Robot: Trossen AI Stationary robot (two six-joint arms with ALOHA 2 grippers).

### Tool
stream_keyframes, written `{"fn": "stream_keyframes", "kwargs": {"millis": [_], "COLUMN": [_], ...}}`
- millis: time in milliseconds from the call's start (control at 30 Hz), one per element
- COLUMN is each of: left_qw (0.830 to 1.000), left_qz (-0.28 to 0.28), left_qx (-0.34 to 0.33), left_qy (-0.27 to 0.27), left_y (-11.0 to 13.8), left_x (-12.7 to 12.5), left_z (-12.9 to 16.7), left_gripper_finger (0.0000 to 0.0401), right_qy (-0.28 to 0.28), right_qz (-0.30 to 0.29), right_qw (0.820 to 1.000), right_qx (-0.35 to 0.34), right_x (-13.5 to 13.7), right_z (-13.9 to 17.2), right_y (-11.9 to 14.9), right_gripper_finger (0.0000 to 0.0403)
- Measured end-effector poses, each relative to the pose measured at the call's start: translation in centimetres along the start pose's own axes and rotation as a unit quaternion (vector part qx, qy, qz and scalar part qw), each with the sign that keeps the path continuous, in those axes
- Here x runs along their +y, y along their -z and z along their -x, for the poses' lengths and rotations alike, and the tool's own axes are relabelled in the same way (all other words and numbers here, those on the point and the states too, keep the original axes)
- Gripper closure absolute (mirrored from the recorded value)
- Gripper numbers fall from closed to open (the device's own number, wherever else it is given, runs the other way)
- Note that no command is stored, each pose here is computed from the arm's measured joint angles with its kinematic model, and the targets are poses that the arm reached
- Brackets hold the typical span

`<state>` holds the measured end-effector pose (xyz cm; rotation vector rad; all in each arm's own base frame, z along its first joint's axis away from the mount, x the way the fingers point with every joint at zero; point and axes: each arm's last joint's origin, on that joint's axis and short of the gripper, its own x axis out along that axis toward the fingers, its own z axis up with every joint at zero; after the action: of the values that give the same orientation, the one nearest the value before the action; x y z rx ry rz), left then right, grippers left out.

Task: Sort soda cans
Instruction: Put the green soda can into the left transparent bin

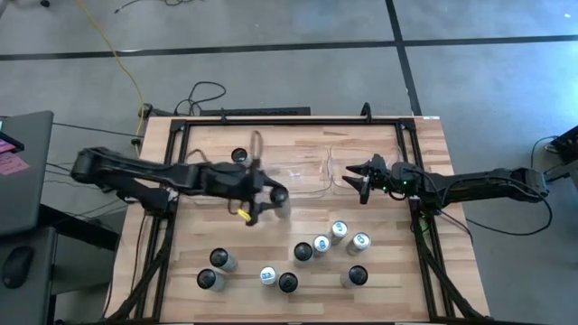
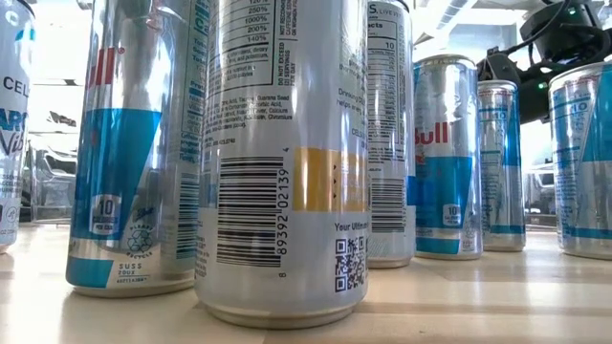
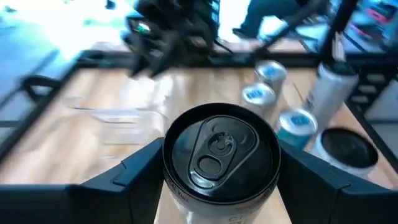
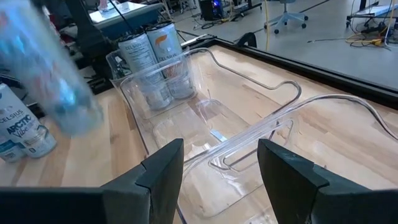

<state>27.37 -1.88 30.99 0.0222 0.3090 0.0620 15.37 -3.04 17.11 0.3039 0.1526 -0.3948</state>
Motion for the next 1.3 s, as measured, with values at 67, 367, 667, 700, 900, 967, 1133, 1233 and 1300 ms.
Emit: {"fn": "stream_keyframes", "kwargs": {"millis": [67, 367, 667, 700, 900, 967, 1133, 1233, 1300], "left_qw": [0.999, 0.987, 0.97, 0.968, 0.962, 0.959, 0.954, 0.947, 0.945], "left_qz": [0.021, 0.031, 0.037, 0.035, 0.036, 0.038, 0.042, 0.037, 0.036], "left_qx": [-0.017, -0.057, -0.078, -0.071, -0.017, 0.0, 0.024, 0.036, 0.038], "left_qy": [-0.025, -0.147, -0.228, -0.238, -0.272, -0.282, -0.297, -0.319, -0.322], "left_y": [-0.8, -2.2, -1.4, -1.2, 0.7, 1.6, 3.6, 4.7, 5.5], "left_x": [0.4, 2.4, 3.7, 3.8, 4.0, 4.0, 3.9, 3.9, 3.9], "left_z": [2.0, 10.8, 16.9, 17.3, 17.6, 17.0, 15.8, 15.1, 14.7], "left_gripper_finger": [0.0149, 0.0149, 0.0149, 0.0149, 0.0149, 0.0149, 0.0149, 0.0149, 0.0149], "right_qy": [0.0, 0.0, 0.009, 0.01, 0.013, 0.013, 0.013, 0.013, 0.013], "right_qz": [-0.001, -0.013, -0.017, -0.018, -0.022, -0.022, -0.022, -0.022, -0.022], "right_qw": [1.0, 1.0, 1.0, 1.0, 1.0, 1.0, 1.0, 1.0, 1.0], "right_qx": [-0.001, -0.001, -0.007, -0.007, -0.008, -0.008, -0.008, -0.008, -0.008], "right_x": [0.0, 0.0, -0.3, -0.3, -0.4, -0.4, -0.4, -0.4, -0.4], "right_z": [0.0, 0.0, -0.1, -0.1, -0.1, -0.1, -0.1, -0.1, -0.1], "right_y": [0.0, 0.0, -0.2, -0.2, -0.2, -0.2, -0.2, -0.2, -0.2], "right_gripper_finger": [0.0175, 0.0175, 0.0175, 0.0175, 0.0175, 0.0175, 0.0175, 0.0175, 0.0175]}}
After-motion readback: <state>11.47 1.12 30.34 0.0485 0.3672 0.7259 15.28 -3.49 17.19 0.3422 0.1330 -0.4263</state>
